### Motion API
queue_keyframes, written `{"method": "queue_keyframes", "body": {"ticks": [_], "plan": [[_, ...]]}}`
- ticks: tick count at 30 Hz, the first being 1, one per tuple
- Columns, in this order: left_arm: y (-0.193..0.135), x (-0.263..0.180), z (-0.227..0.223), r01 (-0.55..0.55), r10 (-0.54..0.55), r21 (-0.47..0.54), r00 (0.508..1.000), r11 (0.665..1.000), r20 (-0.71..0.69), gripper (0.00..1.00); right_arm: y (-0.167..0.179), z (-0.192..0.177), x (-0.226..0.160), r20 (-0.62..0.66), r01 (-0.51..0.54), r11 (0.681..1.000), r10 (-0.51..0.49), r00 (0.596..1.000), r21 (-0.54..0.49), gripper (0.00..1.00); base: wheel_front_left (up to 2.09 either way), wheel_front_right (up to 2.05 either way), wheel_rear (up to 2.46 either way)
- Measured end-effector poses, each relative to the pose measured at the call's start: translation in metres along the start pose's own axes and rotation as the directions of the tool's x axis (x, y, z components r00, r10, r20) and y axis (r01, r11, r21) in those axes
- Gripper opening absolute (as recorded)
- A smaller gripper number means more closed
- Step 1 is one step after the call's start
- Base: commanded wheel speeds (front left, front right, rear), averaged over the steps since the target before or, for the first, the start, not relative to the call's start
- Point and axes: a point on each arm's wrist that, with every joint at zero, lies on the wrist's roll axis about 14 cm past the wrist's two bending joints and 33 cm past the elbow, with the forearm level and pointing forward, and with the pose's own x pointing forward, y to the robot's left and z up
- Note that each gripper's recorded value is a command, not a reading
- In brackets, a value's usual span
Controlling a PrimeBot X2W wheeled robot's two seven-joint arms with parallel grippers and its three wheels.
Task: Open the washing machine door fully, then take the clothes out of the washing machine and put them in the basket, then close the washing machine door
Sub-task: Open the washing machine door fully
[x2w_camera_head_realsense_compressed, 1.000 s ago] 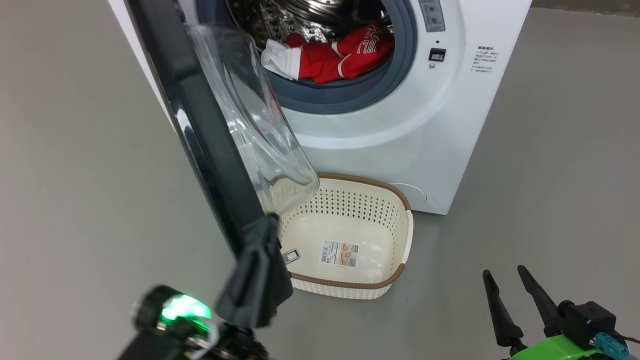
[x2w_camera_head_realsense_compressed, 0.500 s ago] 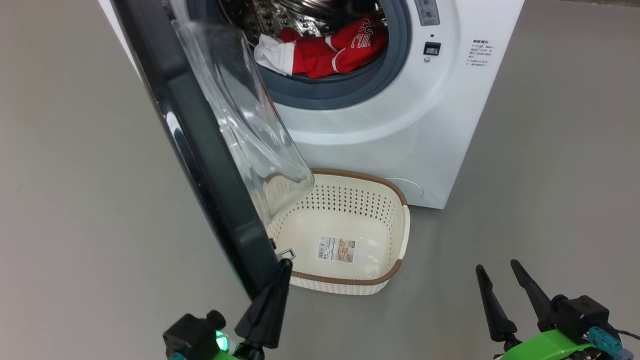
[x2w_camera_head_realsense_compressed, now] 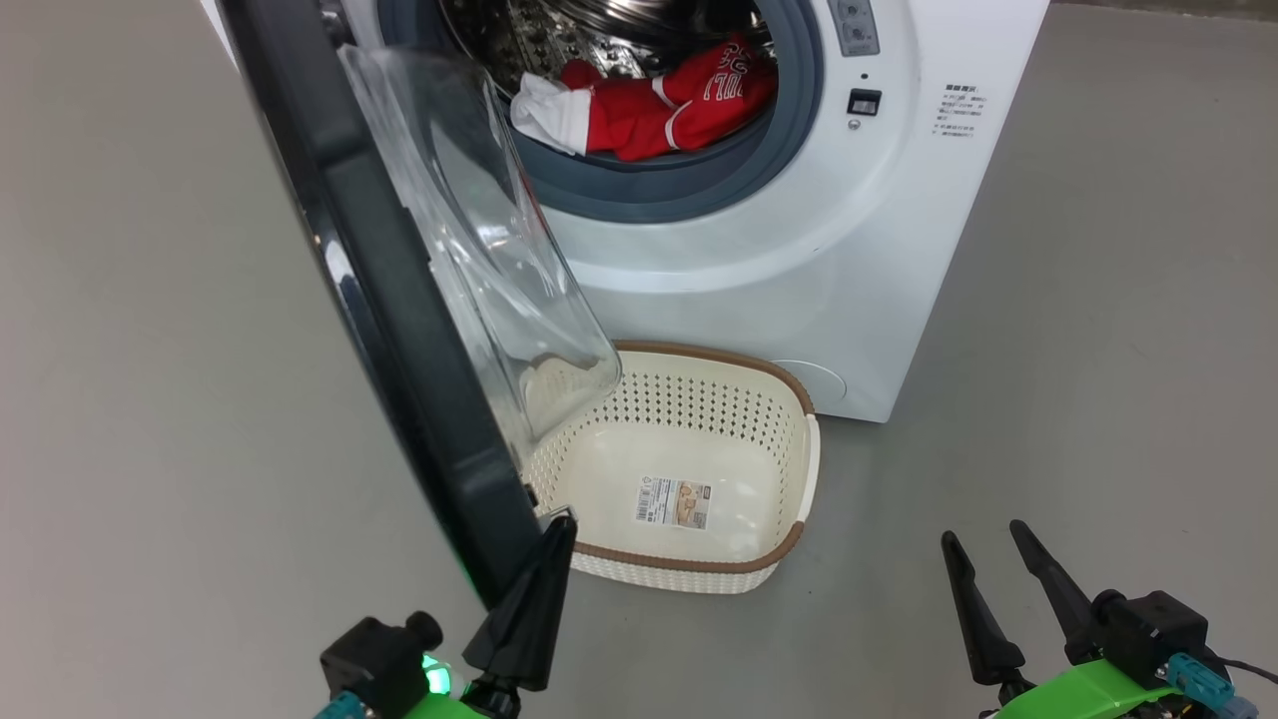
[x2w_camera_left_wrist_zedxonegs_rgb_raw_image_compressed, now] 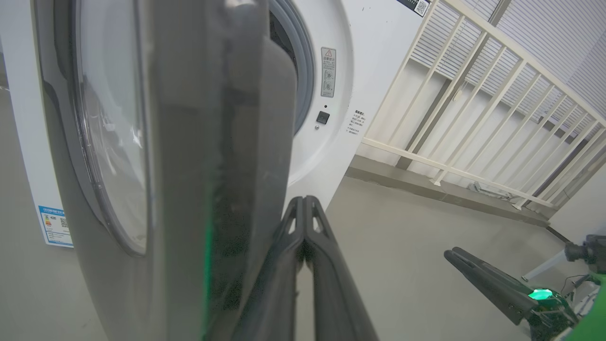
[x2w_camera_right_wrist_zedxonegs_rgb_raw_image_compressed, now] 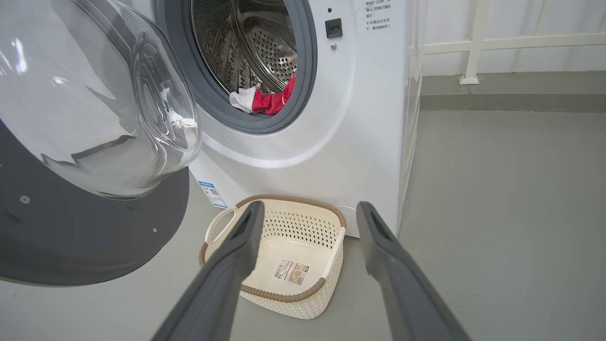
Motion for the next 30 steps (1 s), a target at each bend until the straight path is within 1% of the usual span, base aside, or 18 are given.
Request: {"method": "queue_keyframes", "body": {"ticks": [6, 9, 13, 18, 22, 30], "plan": [[0.014, -0.004, 0.006, -0.051, 0.051, 0.007, 0.999, 0.999, 0.020, 0.00, 0.004, 0.000, 0.002, 0.001, -0.012, 1.000, 0.012, 1.000, -0.001, 1.00, 0.00, 0.00, 0.00], [0.031, -0.010, 0.010, -0.110, 0.110, 0.014, 0.993, 0.994, 0.034, 0.00, 0.006, 0.000, 0.003, 0.000, -0.019, 1.000, 0.019, 1.000, 0.001, 1.00, 0.00, 0.00, 0.00], [0.058, -0.019, 0.020, -0.199, 0.197, 0.029, 0.979, 0.979, 0.059, 0.00, 0.008, -0.001, 0.005, -0.003, -0.026, 1.000, 0.026, 1.000, 0.002, 1.00, 0.00, 0.00, 0.00], [0.078, -0.028, 0.026, -0.263, 0.259, 0.053, 0.963, 0.963, 0.077, 0.00, 0.010, -0.003, 0.008, -0.008, -0.034, 0.999, 0.034, 0.999, 0.004, 1.00, 0.00, 0.00, 0.00], [0.098, -0.037, 0.033, -0.325, 0.319, 0.066, 0.943, 0.943, 0.095, 0.00, 0.011, -0.004, 0.008, -0.011, -0.037, 0.999, 0.037, 0.999, 0.005, 1.00, 0.00, 0.00, 0.00], [0.137, -0.054, 0.044, -0.446, 0.434, 0.104, 0.892, 0.889, 0.124, 0.00, 0.009, -0.007, 0.010, -0.019, -0.034, 0.999, 0.034, 0.999, 0.011, 1.00, 0.00, 0.00, 0.00]]}}
